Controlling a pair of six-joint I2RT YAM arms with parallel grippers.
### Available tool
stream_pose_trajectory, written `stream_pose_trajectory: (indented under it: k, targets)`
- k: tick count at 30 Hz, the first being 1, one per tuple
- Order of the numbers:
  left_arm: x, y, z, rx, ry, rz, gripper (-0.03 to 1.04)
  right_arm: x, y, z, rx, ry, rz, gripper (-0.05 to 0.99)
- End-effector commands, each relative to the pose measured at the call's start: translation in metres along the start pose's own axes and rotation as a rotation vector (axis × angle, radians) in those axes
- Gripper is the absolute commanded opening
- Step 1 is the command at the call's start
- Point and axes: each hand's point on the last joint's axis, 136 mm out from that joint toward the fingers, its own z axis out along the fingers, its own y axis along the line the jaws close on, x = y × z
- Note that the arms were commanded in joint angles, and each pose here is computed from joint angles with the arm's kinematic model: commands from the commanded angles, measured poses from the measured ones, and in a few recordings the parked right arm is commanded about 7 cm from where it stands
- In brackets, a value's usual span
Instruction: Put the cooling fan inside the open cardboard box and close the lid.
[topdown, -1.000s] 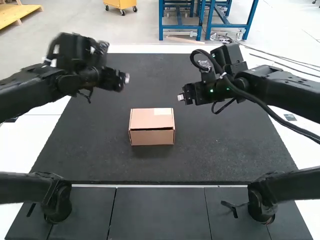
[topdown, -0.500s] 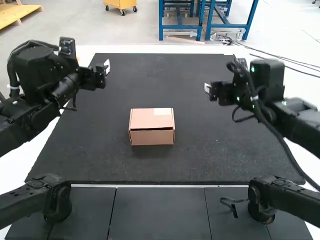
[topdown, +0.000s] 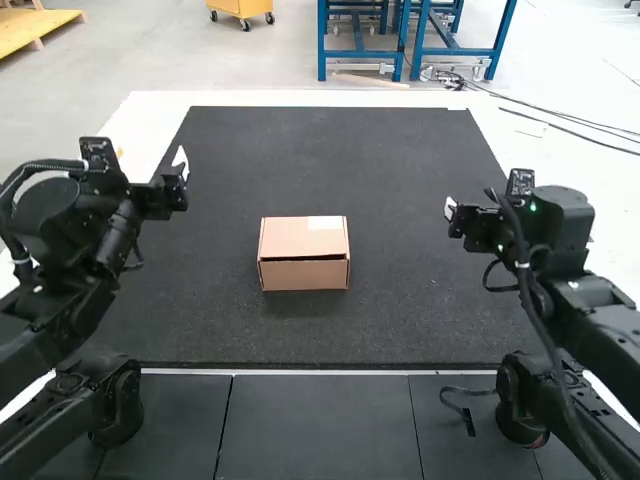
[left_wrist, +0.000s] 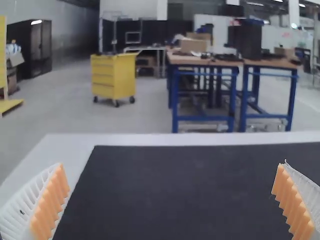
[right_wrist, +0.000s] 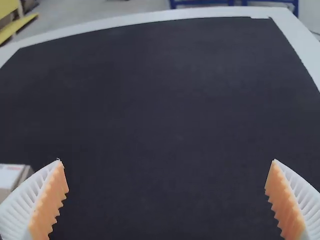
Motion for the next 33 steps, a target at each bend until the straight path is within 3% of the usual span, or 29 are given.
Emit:
stream_pose_trajectory:
  k: [1, 8, 10, 12, 19, 27, 33]
  targets:
    - [-0.006, 0.004, -0.008, -0.01, -0.055, -0.021, 0.96, -0.004, -0.007, -0.003, 0.019, -0.036, -0.019, 0.91]
    - [0.008, 0.004, -0.022, 0.006, -0.101, -0.029, 0.96, -0.014, -0.011, -0.008, 0.018, -0.142, -0.065, 0.91]
    - [0.003, 0.004, -0.027, 0.016, -0.137, -0.029, 0.96, -0.011, -0.014, -0.009, 0.023, -0.153, -0.064, 0.91]
    - [0.0, 0.0, -0.031, 0.037, -0.164, 0.0, 0.96, -0.006, -0.019, -0.008, 0.037, -0.17, -0.061, 0.91]
    - [0.013, -0.002, -0.041, 0.06, -0.199, -0.005, 0.96, 0.021, -0.018, -0.011, 0.021, -0.206, -0.067, 0.91]
    - [0.026, -0.001, -0.04, 0.054, -0.16, 0.006, 0.96, 0.038, -0.018, -0.014, 0.015, -0.249, -0.072, 0.91]
    - [0.055, 0.01, -0.036, 0.014, -0.044, 0.054, 0.96, 0.05, -0.021, -0.014, 0.019, -0.238, -0.068, 0.91]
